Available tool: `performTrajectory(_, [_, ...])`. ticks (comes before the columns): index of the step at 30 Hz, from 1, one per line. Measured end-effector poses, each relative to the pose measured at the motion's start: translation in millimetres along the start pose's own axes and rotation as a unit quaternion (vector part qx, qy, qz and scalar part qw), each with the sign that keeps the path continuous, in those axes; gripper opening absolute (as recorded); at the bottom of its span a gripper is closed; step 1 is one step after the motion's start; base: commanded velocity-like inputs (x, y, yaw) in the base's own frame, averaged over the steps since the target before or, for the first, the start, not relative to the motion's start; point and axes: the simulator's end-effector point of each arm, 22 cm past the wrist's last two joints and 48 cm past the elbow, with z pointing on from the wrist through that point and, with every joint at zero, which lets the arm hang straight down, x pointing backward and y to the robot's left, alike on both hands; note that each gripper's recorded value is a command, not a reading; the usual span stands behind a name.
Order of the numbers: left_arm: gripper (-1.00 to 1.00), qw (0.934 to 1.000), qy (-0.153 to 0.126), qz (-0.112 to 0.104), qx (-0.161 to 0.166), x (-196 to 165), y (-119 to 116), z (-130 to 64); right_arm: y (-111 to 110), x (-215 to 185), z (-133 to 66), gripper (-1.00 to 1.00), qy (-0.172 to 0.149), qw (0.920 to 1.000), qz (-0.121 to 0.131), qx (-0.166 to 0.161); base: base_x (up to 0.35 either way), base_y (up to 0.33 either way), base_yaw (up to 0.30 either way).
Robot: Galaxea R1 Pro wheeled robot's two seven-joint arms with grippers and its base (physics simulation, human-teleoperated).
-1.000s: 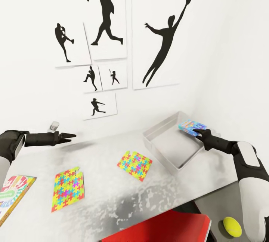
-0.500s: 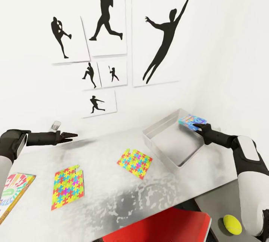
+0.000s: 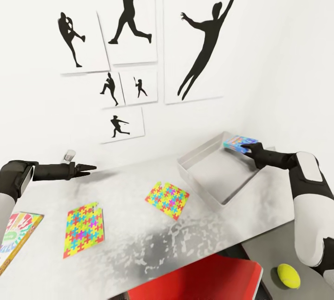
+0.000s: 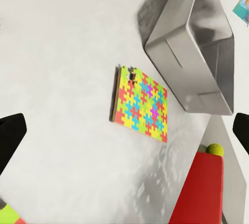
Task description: Put all the toys in the child's room - the three board games (two on the bed and one on the table), the two jigsaw puzzles on the table, and the tennis ball on the table - inside the toy box on the table in the child's room.
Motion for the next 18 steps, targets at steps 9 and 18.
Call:
performTrajectory(9, [1.00,1.0000,0.005,-0.007,-0.002,4.4,7.0,4.7,-5.1,7.6,18.9,-1.00,0.019,0.9995,0.017,0.017,0.000,0.000,0.000])
performTrajectory(18, [1.00,0.9999,0.010,-0.014,-0.002,8.7,13.6,9.3,-19.1,3.4,23.7,-1.00,0.019,0.9978,0.018,0.062,0.000,0.000,0.000])
